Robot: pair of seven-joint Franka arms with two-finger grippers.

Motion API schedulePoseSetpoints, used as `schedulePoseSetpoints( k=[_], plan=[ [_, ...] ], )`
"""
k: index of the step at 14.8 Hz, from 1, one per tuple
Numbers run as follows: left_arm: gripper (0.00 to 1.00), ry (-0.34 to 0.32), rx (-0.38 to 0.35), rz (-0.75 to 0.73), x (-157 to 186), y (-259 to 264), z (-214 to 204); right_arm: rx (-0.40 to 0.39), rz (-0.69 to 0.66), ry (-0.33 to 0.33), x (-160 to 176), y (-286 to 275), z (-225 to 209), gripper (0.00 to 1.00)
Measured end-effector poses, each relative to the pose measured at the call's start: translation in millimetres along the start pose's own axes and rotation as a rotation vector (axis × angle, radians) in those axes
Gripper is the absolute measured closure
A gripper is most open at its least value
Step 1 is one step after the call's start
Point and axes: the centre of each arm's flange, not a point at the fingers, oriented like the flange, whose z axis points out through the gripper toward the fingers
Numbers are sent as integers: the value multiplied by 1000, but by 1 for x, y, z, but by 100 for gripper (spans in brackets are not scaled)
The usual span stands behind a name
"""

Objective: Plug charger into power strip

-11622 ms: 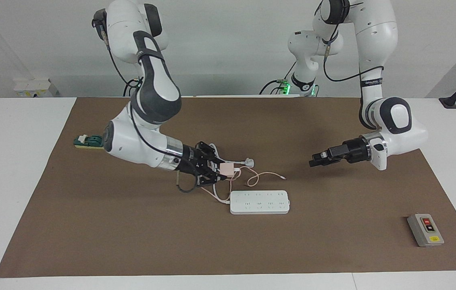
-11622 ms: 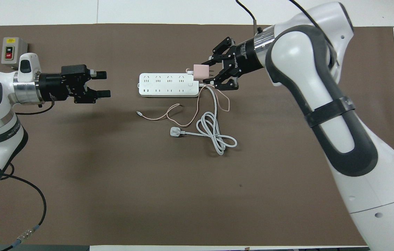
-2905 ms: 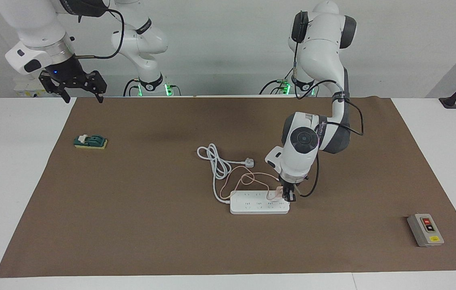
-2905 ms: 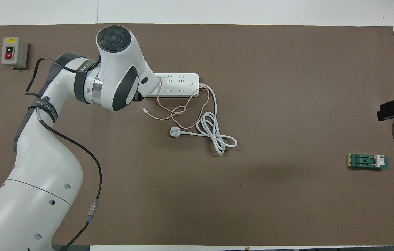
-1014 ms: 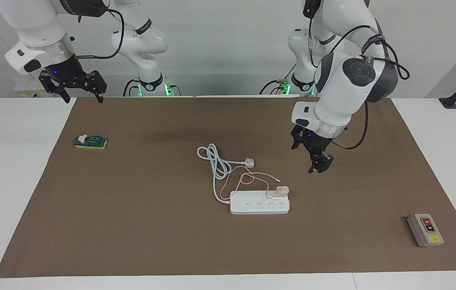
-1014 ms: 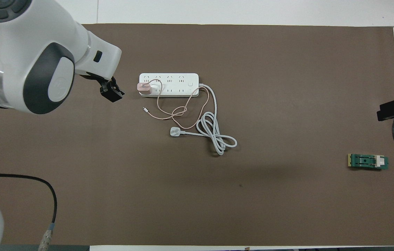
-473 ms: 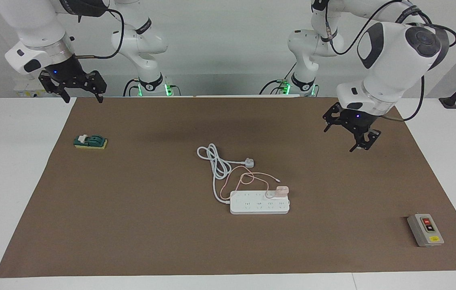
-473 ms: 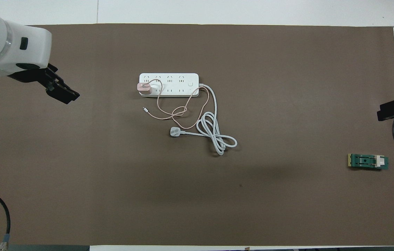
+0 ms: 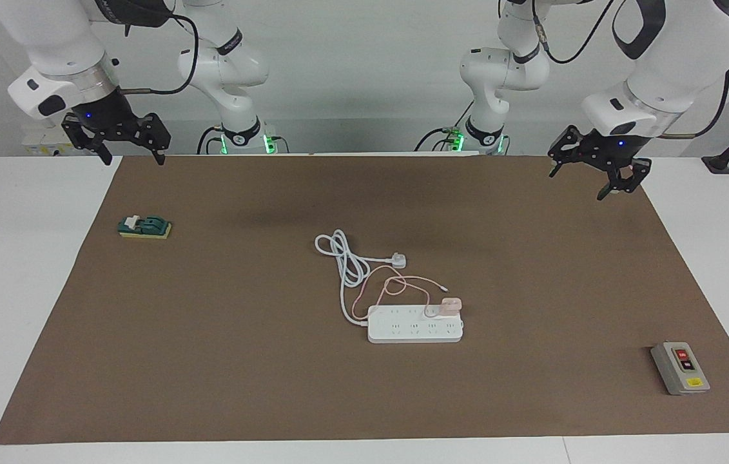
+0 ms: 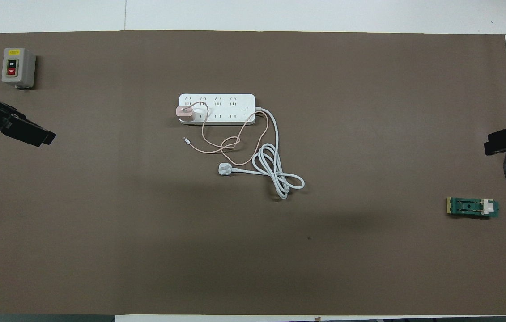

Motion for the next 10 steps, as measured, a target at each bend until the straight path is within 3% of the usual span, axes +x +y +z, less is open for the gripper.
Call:
schedulePoseSetpoints(
  k=[5,10],
  plan=[
    [0,-33,58,-496,-2,-2,8,0,0,0,0,0,0,0],
    [0,-71,55,-581,-10,-2,9,0,5,0,0,3,0,0]
  ],
)
